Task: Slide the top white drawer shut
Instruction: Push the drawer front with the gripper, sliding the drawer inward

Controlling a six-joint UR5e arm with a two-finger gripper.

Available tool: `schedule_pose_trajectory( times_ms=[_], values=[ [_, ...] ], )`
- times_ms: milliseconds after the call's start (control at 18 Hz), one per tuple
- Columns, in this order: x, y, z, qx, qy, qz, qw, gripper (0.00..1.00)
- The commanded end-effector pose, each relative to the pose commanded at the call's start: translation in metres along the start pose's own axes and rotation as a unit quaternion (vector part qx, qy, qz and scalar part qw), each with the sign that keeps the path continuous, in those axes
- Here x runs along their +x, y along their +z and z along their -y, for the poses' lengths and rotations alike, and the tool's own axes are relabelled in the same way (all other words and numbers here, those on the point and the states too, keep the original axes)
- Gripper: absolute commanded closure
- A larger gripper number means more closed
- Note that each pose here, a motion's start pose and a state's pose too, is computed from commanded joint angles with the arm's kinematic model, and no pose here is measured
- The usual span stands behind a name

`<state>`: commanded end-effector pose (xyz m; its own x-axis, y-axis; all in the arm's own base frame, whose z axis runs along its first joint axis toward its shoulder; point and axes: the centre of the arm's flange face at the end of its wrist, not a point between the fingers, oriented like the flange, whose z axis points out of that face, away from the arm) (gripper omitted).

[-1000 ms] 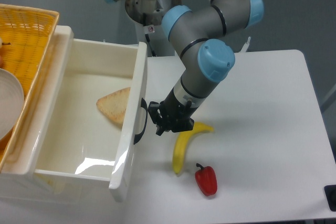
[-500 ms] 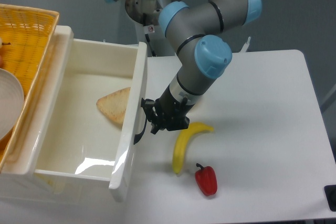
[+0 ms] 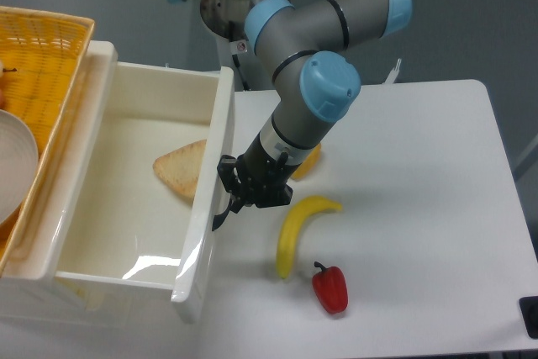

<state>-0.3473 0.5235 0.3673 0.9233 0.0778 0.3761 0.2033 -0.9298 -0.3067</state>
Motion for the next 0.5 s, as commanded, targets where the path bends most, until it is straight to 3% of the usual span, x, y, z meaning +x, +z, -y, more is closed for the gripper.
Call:
schedule_pose_trajectory(
  times_ms=[500],
  values=[
    [0.012, 0.001, 0.003, -0.002, 0.006, -0.004, 1.0000, 0.96]
  ],
)
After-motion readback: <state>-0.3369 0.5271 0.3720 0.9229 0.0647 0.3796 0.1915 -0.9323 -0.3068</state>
